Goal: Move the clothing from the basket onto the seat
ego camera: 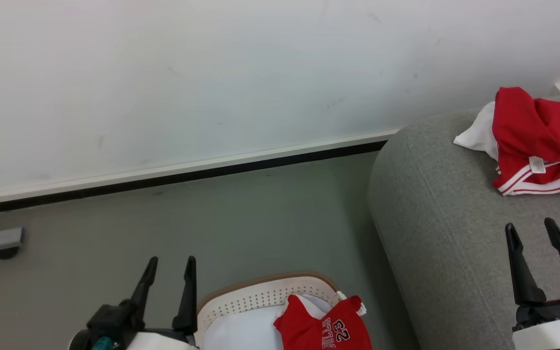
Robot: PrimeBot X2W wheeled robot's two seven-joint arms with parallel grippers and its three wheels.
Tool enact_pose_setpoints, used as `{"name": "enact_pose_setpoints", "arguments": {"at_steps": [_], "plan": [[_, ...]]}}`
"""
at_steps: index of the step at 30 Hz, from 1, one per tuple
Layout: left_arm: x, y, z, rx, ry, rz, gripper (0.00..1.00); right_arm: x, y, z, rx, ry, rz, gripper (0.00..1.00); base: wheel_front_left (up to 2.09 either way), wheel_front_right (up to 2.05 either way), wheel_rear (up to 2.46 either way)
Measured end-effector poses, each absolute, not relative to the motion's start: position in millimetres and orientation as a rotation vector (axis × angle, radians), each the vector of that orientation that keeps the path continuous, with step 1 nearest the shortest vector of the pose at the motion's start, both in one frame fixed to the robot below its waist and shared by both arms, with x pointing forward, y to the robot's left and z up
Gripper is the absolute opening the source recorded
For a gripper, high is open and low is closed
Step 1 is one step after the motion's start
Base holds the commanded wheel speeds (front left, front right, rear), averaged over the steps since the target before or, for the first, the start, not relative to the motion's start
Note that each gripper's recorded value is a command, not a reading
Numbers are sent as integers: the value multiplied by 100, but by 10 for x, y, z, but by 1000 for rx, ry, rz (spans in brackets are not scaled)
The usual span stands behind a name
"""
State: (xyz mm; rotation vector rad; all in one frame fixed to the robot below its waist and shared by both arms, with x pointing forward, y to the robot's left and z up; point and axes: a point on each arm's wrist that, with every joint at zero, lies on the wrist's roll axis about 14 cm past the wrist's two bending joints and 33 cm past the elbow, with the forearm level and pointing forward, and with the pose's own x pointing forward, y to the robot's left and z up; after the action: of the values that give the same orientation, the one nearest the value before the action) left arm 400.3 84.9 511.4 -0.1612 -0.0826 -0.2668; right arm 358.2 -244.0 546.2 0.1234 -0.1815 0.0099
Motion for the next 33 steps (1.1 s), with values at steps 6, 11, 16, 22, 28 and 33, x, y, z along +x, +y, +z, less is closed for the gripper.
{"name": "enact_pose_setpoints", "arguments": {"at_steps": [6, 11, 16, 22, 28, 33], "plan": [[4139, 520, 4874, -164, -9, -367, 100, 3577, -2672, 5438, 161, -177, -62, 100, 0, 0, 0], [4233, 202, 4550, -138, 87, -474, 100, 3629, -2832, 5438, 162, -176, -106, 100, 0, 0, 0], [4338, -49, 4298, -128, 159, -551, 100, 3723, -2940, 5481, 162, -189, -135, 100, 0, 0, 0], [4399, -254, 3846, -119, 291, -615, 100, 3888, -3015, 5522, 175, -207, -155, 100, 0, 0, 0], [4282, -426, 3238, -98, 506, -683, 100, 4023, -3105, 5442, 165, -190, -183, 100, 0, 0, 0], [4163, -577, 2840, -101, 673, -736, 100, 4115, -3184, 5327, 155, -165, -210, 100, 0, 0, 0]]}}
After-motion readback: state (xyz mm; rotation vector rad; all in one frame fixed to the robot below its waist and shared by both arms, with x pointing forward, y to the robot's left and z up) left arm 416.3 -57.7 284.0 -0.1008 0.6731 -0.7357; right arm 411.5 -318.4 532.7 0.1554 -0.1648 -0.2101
